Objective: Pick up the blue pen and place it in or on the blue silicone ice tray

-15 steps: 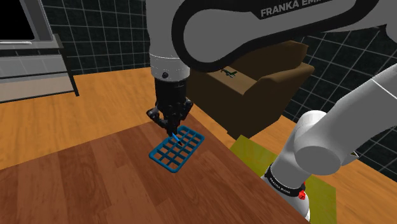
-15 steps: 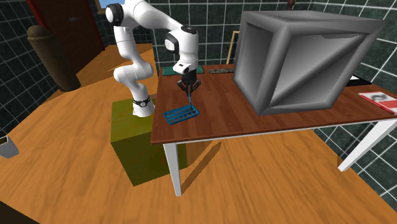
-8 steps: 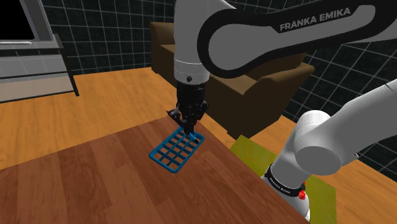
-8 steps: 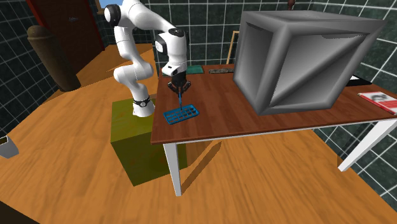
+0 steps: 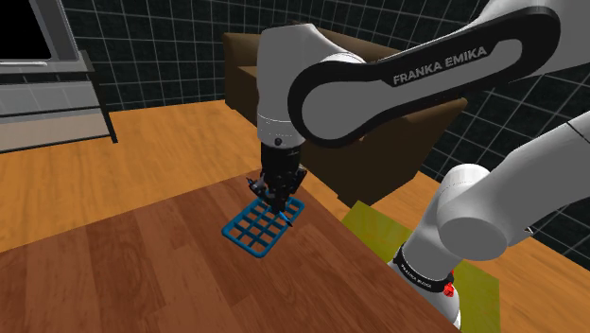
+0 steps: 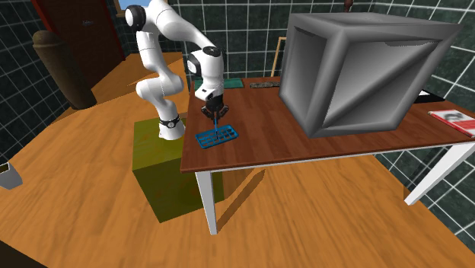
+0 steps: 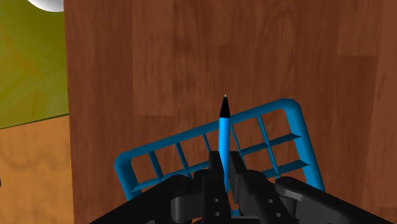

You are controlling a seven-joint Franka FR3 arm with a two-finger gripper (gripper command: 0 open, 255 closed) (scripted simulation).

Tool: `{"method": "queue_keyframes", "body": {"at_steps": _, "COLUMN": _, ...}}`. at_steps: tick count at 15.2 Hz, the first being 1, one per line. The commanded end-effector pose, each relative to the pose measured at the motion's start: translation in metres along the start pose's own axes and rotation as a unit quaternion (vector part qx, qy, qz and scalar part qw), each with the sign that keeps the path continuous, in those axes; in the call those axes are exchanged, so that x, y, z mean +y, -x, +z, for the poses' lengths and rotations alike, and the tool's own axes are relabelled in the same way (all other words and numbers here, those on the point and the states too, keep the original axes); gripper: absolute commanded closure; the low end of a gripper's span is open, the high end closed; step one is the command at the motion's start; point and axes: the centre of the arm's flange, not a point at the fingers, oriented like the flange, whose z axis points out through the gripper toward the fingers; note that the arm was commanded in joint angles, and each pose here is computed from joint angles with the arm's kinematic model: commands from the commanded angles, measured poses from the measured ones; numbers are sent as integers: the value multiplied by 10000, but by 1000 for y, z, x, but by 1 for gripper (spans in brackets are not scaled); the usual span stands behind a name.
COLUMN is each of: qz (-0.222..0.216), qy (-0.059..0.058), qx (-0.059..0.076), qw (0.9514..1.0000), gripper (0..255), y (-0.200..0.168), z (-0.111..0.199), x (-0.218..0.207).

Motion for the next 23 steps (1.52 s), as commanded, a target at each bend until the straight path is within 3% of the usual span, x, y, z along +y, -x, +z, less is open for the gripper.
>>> {"method": "queue_keyframes", "body": {"at_steps": 1, "qz": 0, "qy": -2, "qx": 3, "qw": 10000, "gripper": 255, "y": 0, "z": 11, "x": -1}}
{"method": "queue_keyframes", "body": {"at_steps": 5, "qz": 0, "qy": -2, "qx": 3, "qw": 10000, "gripper": 255, "y": -2, "z": 31, "x": -2}}
{"method": "queue_keyframes", "body": {"at_steps": 13, "qz": 0, "qy": -2, "qx": 2, "qw": 10000, "gripper": 255, "y": -2, "z": 31, "x": -2}}
{"method": "queue_keyframes", "body": {"at_steps": 14, "qz": 0, "qy": -2, "qx": 2, "qw": 10000, "gripper": 0, "y": -2, "z": 31, "x": -2}}
{"method": "queue_keyframes", "body": {"at_steps": 19, "qz": 0, "qy": -2, "qx": 2, "qw": 10000, "gripper": 0, "y": -2, "z": 31, "x": -2}}
{"method": "queue_keyframes", "body": {"at_steps": 23, "qz": 0, "qy": -2, "qx": 3, "qw": 10000, "gripper": 0, "y": -2, "z": -19, "x": -2}}
